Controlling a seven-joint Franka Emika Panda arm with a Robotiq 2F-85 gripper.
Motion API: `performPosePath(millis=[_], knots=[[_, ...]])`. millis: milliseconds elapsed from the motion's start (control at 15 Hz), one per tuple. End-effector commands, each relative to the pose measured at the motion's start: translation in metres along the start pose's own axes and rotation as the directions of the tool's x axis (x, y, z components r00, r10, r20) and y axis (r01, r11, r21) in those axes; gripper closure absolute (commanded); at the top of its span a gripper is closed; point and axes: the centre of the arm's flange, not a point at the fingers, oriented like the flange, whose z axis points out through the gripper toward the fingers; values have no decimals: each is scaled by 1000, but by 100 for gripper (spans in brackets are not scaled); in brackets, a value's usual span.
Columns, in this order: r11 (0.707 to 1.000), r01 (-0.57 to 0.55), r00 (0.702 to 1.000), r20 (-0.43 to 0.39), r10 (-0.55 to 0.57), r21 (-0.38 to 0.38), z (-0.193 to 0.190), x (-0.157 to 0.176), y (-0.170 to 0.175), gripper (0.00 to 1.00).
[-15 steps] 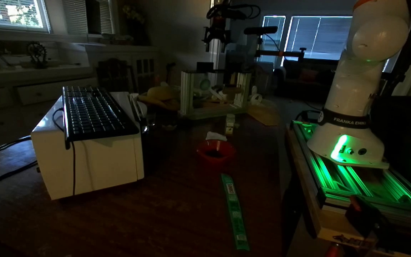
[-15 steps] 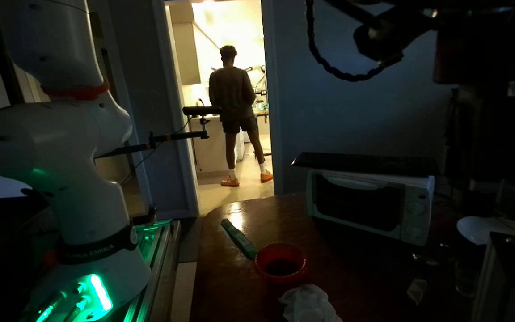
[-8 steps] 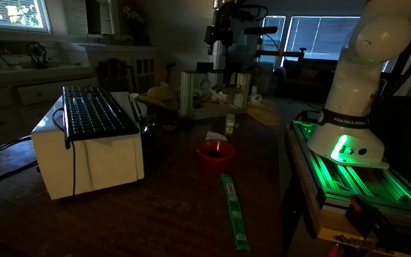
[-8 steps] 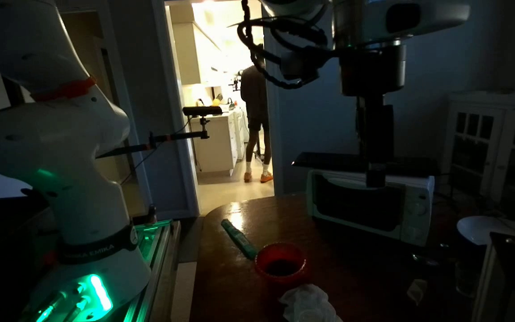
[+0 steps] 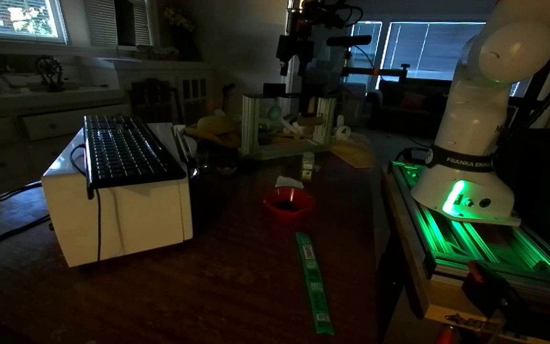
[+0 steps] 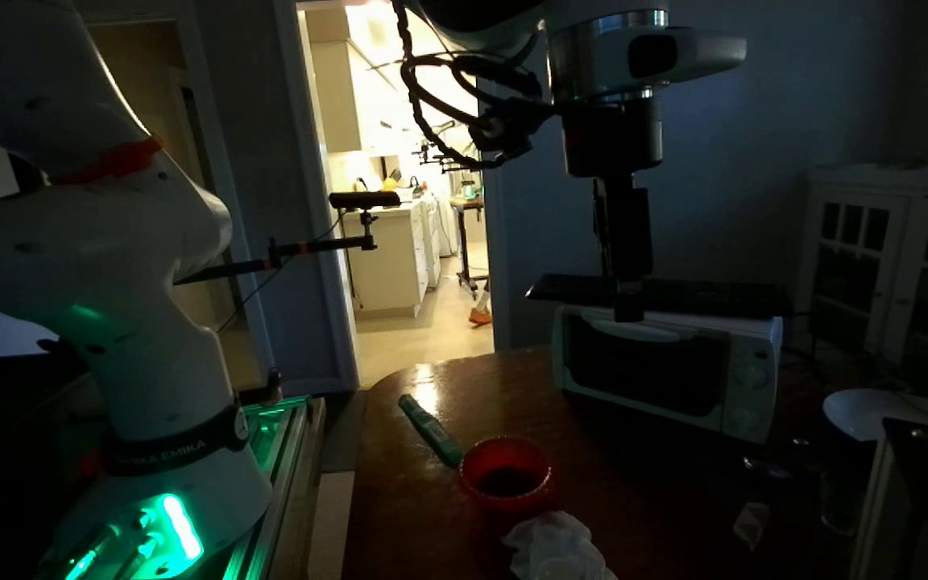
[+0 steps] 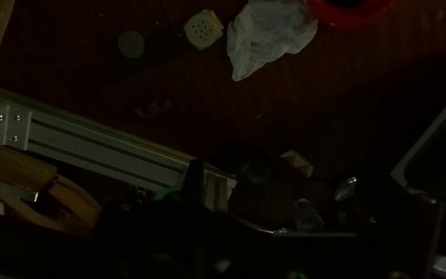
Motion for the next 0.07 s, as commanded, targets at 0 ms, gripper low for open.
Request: performPosePath(millis=[0], knots=[[1000, 0, 1000, 0, 0, 0, 0, 0, 0, 0]])
